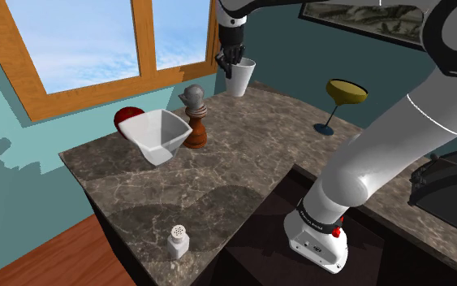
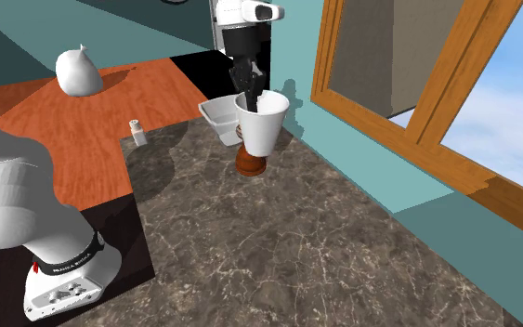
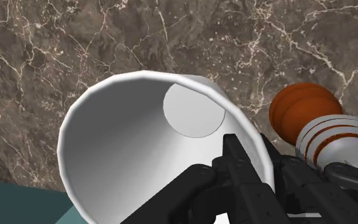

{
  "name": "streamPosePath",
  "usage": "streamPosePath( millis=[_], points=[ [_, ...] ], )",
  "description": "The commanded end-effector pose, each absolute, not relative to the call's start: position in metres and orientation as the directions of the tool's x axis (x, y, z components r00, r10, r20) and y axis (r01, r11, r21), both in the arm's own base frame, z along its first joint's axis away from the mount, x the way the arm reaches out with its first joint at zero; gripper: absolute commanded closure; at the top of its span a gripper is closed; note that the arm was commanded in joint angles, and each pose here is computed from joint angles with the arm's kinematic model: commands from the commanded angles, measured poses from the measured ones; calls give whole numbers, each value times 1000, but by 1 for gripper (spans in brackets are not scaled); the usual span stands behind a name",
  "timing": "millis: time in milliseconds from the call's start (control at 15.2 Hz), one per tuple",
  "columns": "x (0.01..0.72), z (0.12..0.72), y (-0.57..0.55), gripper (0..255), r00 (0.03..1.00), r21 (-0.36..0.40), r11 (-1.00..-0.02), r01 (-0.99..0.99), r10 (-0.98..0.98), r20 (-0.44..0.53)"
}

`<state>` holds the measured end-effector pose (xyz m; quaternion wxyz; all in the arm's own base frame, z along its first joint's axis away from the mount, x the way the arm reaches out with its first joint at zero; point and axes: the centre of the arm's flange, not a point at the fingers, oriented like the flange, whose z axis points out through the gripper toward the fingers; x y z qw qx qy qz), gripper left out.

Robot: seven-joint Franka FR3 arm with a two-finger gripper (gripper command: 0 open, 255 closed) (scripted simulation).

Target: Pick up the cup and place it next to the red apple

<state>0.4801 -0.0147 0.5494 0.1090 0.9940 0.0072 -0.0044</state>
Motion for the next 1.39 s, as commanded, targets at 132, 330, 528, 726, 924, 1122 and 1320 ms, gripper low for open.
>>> streamPosePath(
  millis=[132,330,528,726,924,1122,1320],
  points=[
    [485,553,38,255,1000,217,-976,13,12,-10],
    [489,553,77,255,1000,217,-976,13,12,-10],
    [494,553,117,255,1000,217,-976,13,12,-10],
    [498,553,156,255,1000,217,-976,13,12,-10],
    [502,553,195,255,1000,217,-976,13,12,-10],
    [506,553,235,255,1000,217,-976,13,12,-10],
    [510,553,274,255,1000,217,-976,13,12,-10]
  ],
)
